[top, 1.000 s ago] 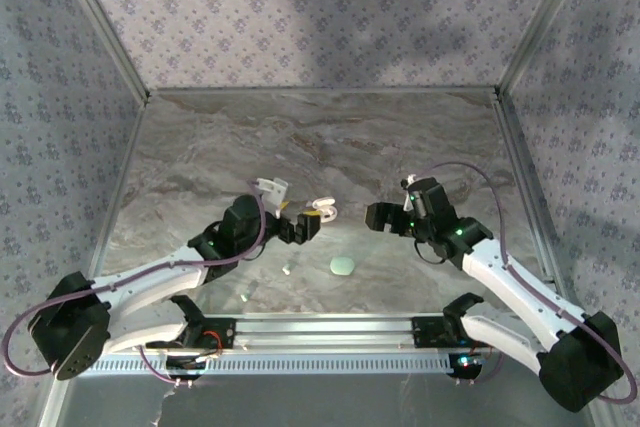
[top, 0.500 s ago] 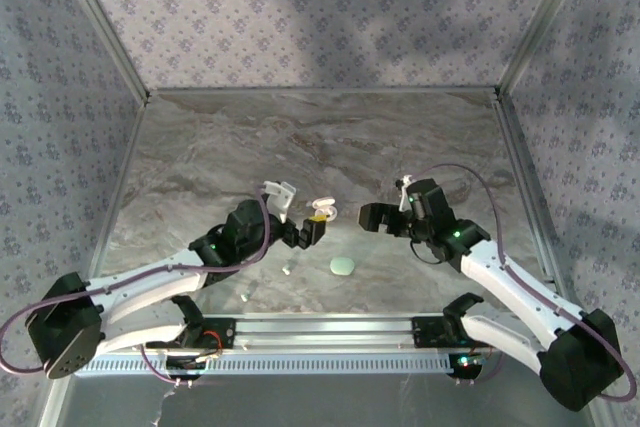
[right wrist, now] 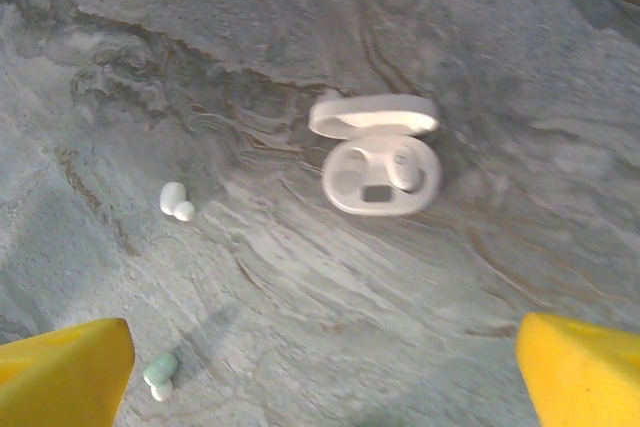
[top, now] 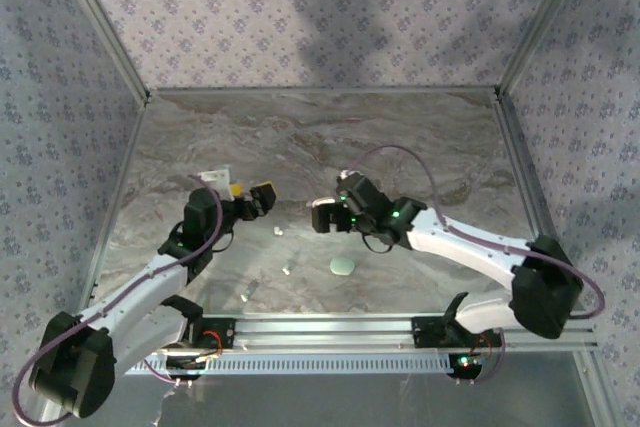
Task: Insert the wireless bluetooth earbuds into the charging case
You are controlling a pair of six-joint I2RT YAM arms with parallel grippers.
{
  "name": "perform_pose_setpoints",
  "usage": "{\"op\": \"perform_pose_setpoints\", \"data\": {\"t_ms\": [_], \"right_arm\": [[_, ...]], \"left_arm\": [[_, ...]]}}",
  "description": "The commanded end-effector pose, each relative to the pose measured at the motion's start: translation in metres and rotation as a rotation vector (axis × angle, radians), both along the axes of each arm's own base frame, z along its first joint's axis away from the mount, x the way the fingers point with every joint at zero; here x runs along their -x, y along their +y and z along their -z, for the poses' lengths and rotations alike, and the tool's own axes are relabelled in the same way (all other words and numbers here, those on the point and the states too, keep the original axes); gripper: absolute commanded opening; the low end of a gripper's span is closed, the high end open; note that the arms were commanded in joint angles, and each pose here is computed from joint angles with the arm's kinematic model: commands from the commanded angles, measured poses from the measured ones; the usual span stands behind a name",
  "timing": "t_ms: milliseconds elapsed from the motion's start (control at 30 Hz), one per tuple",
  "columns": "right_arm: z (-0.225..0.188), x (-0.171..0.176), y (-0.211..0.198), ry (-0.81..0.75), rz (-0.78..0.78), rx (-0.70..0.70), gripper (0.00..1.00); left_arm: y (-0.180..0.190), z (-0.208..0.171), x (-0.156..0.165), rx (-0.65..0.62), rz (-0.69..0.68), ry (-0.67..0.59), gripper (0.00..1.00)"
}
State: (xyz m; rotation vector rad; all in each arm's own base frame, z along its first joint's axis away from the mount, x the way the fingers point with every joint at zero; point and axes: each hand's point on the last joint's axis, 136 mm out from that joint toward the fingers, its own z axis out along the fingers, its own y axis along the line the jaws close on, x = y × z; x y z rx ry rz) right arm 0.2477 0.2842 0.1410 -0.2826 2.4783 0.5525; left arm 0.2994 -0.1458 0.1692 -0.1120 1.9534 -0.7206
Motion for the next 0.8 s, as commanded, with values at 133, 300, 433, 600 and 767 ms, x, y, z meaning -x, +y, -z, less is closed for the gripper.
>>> {"op": "perform_pose_setpoints", "data": {"t_ms": [133, 300, 433, 600, 767], "right_arm": [[0.007, -0.007, 0.021, -0.019, -0.050, 0.155, 1.00], [0.006, -0.008, 0.016, 0.008, -0.067, 0.136, 0.94], [0.002, -0.009, 0.003, 0.041, -0.123, 0.077, 0.89], [-0.016, -0.003, -0.017, 0.053, -0.237, -0.081, 0.89], [-0.025, -0.008, -0.048, -0.034, -0.208, -0.211, 0.95]], "left_arm": [[0.016, 0.003, -0.002, 0.126, -0.043, 0.082, 1.00], [0.013, 0.005, -0.008, 0.080, -0.029, 0.144, 1.00], [-0.002, 0.001, -0.010, 0.053, 0.051, 0.216, 1.00], [-0.012, 0.012, 0.013, 0.034, 0.136, 0.403, 1.00], [-0.010, 0.027, 0.044, 0.052, 0.156, 0.526, 1.00]]}}
